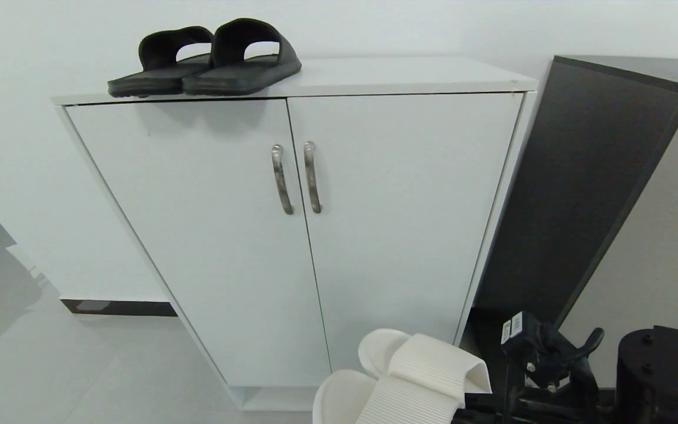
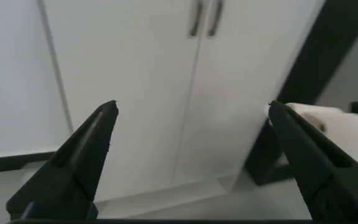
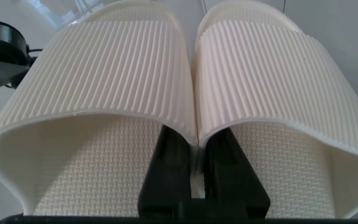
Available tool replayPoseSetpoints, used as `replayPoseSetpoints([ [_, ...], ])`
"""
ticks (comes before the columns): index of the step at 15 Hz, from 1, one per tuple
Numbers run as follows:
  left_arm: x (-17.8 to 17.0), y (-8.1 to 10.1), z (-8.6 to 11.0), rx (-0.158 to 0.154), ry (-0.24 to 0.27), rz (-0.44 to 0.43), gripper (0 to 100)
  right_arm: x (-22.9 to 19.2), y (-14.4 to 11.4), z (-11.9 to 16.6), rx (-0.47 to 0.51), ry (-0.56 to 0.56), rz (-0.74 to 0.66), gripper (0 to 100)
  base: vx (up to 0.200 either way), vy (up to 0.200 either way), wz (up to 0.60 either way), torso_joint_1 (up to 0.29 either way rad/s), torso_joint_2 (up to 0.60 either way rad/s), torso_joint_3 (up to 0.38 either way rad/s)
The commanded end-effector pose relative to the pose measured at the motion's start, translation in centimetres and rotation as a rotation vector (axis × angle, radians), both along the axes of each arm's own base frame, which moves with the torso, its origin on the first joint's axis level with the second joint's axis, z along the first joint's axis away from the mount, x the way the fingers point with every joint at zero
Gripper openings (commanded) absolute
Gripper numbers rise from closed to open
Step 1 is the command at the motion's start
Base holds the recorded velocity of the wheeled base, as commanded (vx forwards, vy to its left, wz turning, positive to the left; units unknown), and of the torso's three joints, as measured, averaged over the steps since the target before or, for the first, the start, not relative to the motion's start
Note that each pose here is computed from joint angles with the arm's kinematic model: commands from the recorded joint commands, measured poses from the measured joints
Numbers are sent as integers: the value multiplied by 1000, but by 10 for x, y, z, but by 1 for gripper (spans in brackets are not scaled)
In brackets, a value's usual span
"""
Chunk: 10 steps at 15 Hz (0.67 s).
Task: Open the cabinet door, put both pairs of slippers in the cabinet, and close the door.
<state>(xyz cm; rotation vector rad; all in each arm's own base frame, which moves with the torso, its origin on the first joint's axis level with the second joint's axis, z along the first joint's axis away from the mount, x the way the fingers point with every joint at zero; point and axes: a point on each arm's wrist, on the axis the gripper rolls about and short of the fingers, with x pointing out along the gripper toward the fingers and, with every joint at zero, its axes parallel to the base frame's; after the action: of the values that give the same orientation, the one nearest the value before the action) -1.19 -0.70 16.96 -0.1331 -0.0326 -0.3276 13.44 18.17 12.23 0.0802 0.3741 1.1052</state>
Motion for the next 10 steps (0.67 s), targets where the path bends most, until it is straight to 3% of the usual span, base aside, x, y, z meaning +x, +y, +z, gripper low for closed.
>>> replayPoseSetpoints([
  [1, 42, -4, 48, -15, 114, -161, 100, 1, 1, -1, -4, 3, 1, 0, 0, 0, 0, -56, 203, 119],
  [5, 102, -8, 80, -25, 217, -316, 100, 2, 3, -4, -24, -14, 8, 0, 0, 0, 0, -13, 48, 18],
  [8, 104, -22, 91, -30, 153, -577, 100, -2, 5, -5, -27, -13, 31, 0, 0, 0, 0, 0, 0, 0],
  [9, 99, -36, 100, -75, 174, -746, 100, -3, 5, -5, -27, -13, 36, 0, 0, 0, 0, 0, 0, 0],
  [10, 101, -47, 104, -113, 220, -839, 100, -3, 6, -4, -26, -14, 36, 0, 0, 0, 0, 0, 0, 0],
])
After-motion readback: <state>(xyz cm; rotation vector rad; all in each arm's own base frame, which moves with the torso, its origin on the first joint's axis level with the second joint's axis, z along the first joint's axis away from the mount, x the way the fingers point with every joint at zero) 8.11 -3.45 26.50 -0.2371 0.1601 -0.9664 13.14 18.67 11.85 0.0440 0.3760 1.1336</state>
